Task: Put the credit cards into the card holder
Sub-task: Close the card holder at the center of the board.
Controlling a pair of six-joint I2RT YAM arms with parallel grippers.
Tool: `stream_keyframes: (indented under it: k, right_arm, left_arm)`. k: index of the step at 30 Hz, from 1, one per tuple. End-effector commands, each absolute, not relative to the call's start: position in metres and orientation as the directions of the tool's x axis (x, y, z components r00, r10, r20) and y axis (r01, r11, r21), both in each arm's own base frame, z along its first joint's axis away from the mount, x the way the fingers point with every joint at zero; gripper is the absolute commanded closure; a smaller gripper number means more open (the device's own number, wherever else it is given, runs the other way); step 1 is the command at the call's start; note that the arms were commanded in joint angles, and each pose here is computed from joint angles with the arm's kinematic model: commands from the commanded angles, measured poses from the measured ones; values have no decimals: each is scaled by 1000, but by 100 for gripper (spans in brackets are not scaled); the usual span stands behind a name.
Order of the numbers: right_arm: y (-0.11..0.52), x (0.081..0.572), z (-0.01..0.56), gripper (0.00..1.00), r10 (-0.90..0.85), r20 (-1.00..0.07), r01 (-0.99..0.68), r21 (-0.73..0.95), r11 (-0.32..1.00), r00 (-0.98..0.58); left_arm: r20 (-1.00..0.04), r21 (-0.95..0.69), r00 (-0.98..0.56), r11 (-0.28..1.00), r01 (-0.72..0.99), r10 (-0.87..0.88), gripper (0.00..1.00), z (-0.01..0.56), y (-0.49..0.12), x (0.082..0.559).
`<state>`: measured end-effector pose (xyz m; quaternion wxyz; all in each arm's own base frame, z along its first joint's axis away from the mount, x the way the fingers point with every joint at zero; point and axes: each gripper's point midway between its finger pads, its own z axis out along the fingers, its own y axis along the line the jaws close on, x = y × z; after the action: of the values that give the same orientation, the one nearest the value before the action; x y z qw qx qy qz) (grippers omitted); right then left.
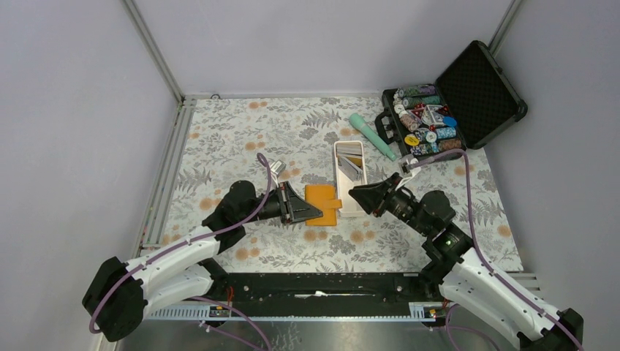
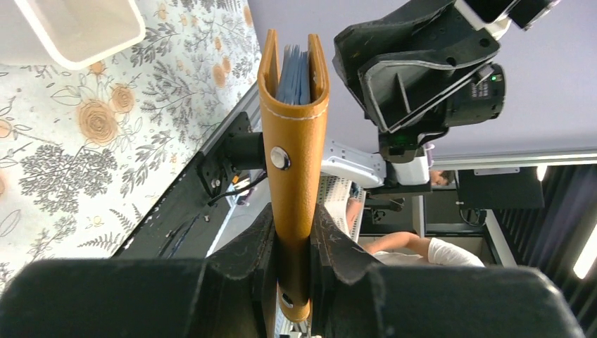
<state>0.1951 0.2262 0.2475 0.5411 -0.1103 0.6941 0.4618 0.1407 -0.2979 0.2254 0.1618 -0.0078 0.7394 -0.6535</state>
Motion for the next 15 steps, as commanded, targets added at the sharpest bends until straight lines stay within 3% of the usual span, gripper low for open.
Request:
stream_keyframes:
  k: [1,4,7,15]
  right_arm:
    - [242,185,270,58,357,-825,-697,562,445,-438]
    - [254,166,275,48,348,-822,-768,556,317,-452]
    - [255,163,272,42,347,-816,-771,563,299,-462]
    - [258,173,250,42,327,-777,-697,628,346,-538]
  left_arm:
    - [-323,-946,-913,112,304,-251,100,251,-298,147]
    - [-297,-955,-925,90,283,-237,100,251,-300,145]
    - [-290,-957,-926,85,277,-240,100,251,-299,145]
    - [-314,-949,-923,67,307,-222,100,255,-298,140]
